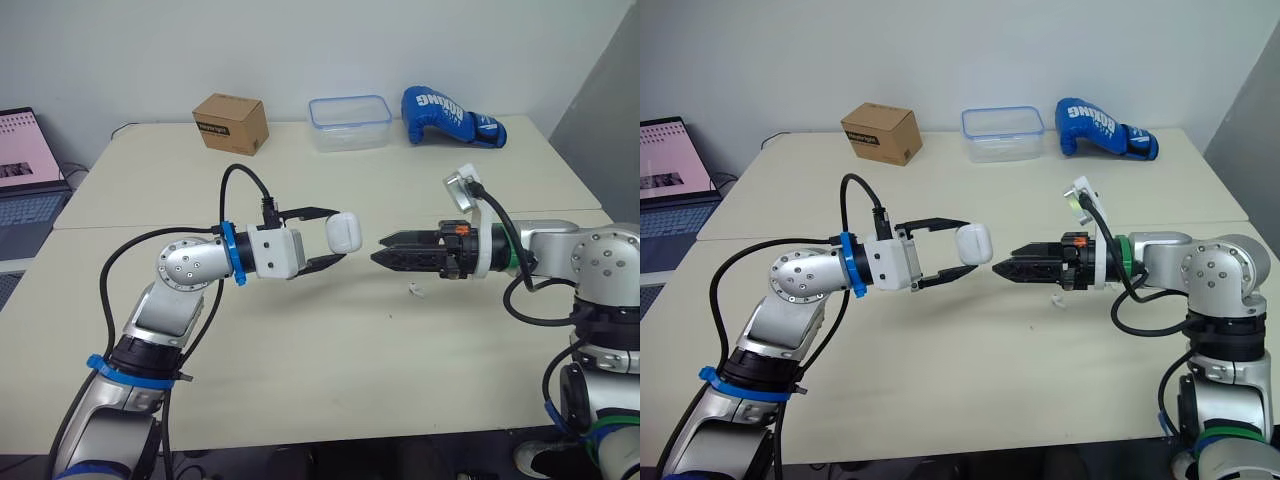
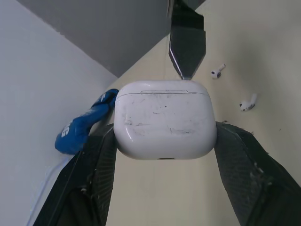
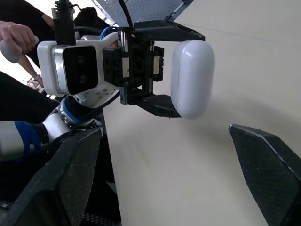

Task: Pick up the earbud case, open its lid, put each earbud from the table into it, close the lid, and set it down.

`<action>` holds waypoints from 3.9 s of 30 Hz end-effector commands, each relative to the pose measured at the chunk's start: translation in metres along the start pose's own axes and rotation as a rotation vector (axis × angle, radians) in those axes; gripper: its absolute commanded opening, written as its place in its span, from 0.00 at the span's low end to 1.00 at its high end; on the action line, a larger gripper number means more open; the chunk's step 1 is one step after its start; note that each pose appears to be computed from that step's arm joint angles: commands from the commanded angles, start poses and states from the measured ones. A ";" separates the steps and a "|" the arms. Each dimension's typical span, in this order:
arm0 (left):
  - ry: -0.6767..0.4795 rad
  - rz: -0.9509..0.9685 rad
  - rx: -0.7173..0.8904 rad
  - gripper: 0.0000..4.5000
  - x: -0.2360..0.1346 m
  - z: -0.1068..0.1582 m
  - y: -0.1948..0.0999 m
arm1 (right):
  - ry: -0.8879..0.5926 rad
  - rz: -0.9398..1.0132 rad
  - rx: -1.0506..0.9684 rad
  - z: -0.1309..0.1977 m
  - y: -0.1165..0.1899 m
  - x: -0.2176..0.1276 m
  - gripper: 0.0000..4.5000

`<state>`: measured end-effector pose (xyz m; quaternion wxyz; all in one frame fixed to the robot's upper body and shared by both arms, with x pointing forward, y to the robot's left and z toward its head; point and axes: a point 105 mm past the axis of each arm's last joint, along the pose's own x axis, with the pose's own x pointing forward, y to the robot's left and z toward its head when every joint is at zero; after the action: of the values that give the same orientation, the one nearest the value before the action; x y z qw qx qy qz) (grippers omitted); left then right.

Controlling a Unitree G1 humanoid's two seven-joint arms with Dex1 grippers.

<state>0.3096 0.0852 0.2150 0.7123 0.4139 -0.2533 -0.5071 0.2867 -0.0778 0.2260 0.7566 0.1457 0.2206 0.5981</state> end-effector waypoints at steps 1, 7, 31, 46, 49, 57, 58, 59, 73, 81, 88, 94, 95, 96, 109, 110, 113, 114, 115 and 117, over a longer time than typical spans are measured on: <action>-0.047 0.003 0.051 0.61 0.004 0.011 0.006 | -0.021 0.034 -0.006 0.009 0.011 0.005 1.00; -0.077 -0.010 0.060 0.61 0.008 0.019 0.002 | -0.037 0.023 0.041 0.009 0.007 0.016 1.00; -0.081 -0.018 0.050 0.61 0.008 0.022 -0.002 | -0.016 0.027 0.066 0.010 0.008 0.024 0.61; -0.071 -0.047 0.006 0.61 0.007 0.023 -0.003 | -0.011 0.036 0.067 0.008 0.009 0.026 0.18; -0.087 -0.073 -0.064 0.82 0.006 0.026 -0.005 | -0.007 0.035 0.066 0.007 0.010 0.026 0.18; -0.004 -0.197 -0.302 0.99 -0.022 0.024 -0.007 | 0.032 -0.035 0.010 0.001 0.002 0.024 0.18; 0.033 -0.230 -0.380 0.99 -0.029 0.022 -0.008 | 0.056 -0.059 -0.027 0.000 0.000 0.023 0.18; 0.067 -0.259 -0.445 0.99 -0.035 0.021 -0.010 | 0.080 -0.079 -0.068 -0.002 -0.001 0.022 0.18; 0.318 -0.338 -0.797 0.99 -0.041 -0.001 0.009 | 0.482 -0.145 -0.757 -0.027 -0.016 0.026 0.18; 0.325 -0.412 -0.797 0.91 -0.036 -0.002 0.005 | 0.540 -0.127 -0.864 -0.023 -0.011 0.035 0.18; 0.330 -0.449 -0.746 0.68 -0.020 -0.002 -0.004 | 0.575 -0.159 -0.903 -0.011 -0.012 0.049 0.18; 0.332 -0.448 -0.728 0.68 -0.011 -0.007 -0.006 | 0.600 -0.190 -0.909 -0.006 -0.013 0.059 0.18; 0.328 -0.448 -0.726 0.68 -0.010 -0.007 -0.006 | 0.601 -0.190 -0.905 -0.005 -0.013 0.061 0.18; 0.325 -0.447 -0.724 0.68 -0.009 -0.007 -0.006 | 0.602 -0.191 -0.904 -0.005 -0.013 0.062 0.18; 0.327 -0.443 -0.706 0.41 -0.007 -0.010 -0.006 | 0.600 -0.215 -0.888 -0.003 -0.014 0.068 0.18; 0.327 -0.443 -0.707 0.41 -0.007 -0.010 -0.006 | 0.600 -0.219 -0.886 -0.002 -0.015 0.068 0.18; 0.326 -0.444 -0.707 0.41 -0.006 -0.010 -0.006 | 0.597 -0.226 -0.885 0.000 -0.015 0.068 0.18; 0.326 -0.445 -0.707 0.41 -0.006 -0.010 -0.007 | 0.596 -0.229 -0.884 0.001 -0.015 0.068 0.18; 0.324 -0.447 -0.707 0.41 -0.005 -0.010 -0.007 | 0.595 -0.231 -0.884 0.002 -0.015 0.069 0.18; 0.319 -0.451 -0.706 0.41 -0.004 -0.009 -0.008 | 0.594 -0.235 -0.883 0.003 -0.015 0.069 0.18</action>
<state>0.3135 0.0957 0.1936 0.7174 0.2494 0.1662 -0.6289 0.3122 -0.0165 0.1943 0.7048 -0.3765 0.1928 0.5695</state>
